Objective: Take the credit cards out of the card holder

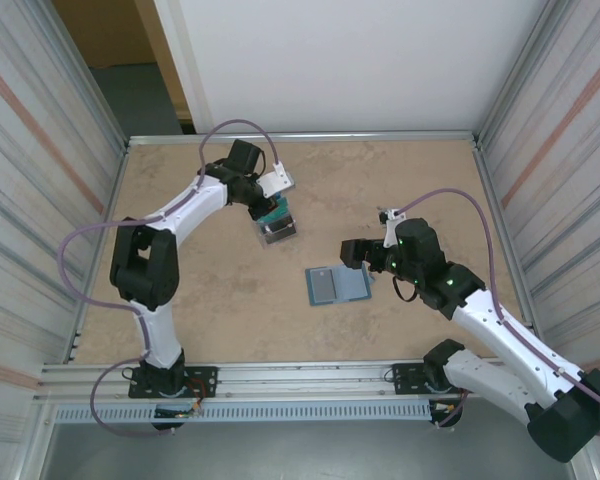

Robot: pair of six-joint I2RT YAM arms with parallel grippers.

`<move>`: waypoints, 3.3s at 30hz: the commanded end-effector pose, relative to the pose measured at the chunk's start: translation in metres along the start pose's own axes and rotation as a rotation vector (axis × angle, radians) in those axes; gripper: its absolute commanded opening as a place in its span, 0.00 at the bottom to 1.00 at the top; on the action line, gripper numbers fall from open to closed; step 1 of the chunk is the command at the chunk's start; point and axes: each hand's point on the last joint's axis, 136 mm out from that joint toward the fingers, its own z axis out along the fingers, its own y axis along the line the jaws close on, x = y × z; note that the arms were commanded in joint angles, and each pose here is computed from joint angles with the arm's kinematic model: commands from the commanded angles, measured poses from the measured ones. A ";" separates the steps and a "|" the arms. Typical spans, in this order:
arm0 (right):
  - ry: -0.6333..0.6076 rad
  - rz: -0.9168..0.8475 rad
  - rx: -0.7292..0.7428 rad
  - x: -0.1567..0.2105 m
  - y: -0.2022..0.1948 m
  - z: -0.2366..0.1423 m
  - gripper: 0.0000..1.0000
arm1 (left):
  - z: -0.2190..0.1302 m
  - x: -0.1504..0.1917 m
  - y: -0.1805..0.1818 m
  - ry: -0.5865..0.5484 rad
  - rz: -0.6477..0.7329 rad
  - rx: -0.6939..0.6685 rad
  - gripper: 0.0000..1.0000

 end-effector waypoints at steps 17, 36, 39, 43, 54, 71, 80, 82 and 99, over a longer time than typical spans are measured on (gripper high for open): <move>-0.069 0.036 0.034 -0.010 -0.007 -0.018 0.99 | 0.023 0.014 0.014 0.088 0.051 0.007 0.00; -0.071 0.042 0.021 -0.007 -0.006 -0.018 0.99 | -0.003 -0.002 0.015 0.068 -0.029 -0.001 0.30; -0.065 0.052 0.036 -0.006 -0.009 -0.017 0.99 | -0.016 -0.008 0.011 0.037 -0.043 0.002 0.30; -0.046 0.076 0.091 0.000 -0.020 -0.015 0.99 | -0.039 -0.022 0.008 -0.040 -0.069 -0.025 0.32; 0.032 0.105 0.210 0.020 -0.041 -0.003 0.99 | -0.109 -0.024 -0.004 -0.247 -0.210 -0.197 0.95; 0.321 -0.140 0.356 0.094 -0.002 0.060 0.62 | -0.153 0.090 -0.007 -0.453 -0.840 -0.644 0.99; 0.529 -0.204 0.354 0.142 0.018 0.103 0.43 | -0.139 0.139 -0.037 -0.425 -1.041 -0.622 0.98; 0.551 -0.208 0.360 0.146 0.017 0.108 0.43 | -0.137 0.142 -0.041 -0.421 -1.052 -0.614 0.99; 0.613 -0.200 0.445 0.162 -0.002 0.121 0.41 | -0.119 0.145 -0.040 -0.362 -1.056 -0.591 0.99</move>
